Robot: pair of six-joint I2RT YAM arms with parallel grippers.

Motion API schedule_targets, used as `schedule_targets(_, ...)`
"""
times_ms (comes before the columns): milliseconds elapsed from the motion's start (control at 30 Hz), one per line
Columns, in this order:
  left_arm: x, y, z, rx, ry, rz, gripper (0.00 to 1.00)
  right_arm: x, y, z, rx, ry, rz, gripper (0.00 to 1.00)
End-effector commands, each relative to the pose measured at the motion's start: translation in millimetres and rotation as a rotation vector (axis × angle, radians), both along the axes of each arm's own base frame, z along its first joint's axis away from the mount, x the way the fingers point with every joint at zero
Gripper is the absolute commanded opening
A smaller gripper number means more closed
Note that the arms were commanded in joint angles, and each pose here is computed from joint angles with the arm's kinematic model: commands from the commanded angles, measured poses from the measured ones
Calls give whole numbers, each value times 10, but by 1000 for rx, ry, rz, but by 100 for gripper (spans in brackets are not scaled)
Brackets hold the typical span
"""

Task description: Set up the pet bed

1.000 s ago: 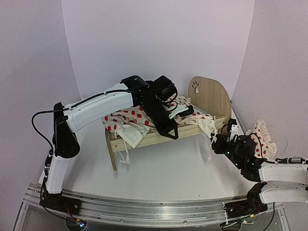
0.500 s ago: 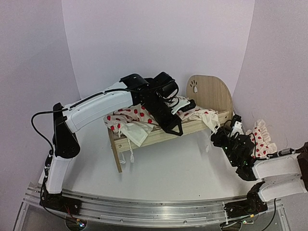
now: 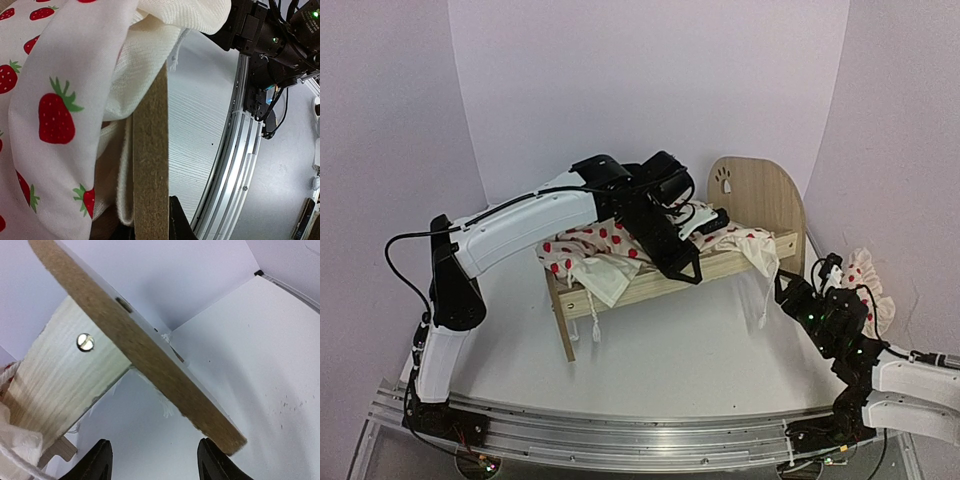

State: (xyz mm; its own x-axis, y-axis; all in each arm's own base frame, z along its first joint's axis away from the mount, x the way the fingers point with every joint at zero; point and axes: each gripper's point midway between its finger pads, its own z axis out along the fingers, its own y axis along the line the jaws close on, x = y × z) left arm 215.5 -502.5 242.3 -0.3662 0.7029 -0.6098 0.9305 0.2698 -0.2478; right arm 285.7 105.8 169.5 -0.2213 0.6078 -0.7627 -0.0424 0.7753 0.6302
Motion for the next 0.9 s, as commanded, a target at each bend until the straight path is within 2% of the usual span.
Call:
schedule_targets(0,-62,141,2193,-525,-380,-25,0,-37,-123,-180,104,96,-71,59)
schedule_targets(67,-123,159,2278,-552,-367,-37,0,-16,-74,-198,110,112,-55,61)
schedule_targets(267,-274,250,2615,-644,-366,-64,0,-10,-58,-135,274,56,-59,63)
schedule_targets(433,-332,284,2574,-635,-346,-85,0,76,-4,21,249,25,-50,70)
schedule_targets(533,-379,305,2728,-679,-359,-98,0,127,56,192,309,-35,-28,73)
schedule_targets(667,-412,337,2925,-734,-383,-104,0,167,106,319,400,-86,-11,74)
schedule_targets(867,-497,335,3024,-782,-342,-130,0,255,178,577,433,-151,10,73)
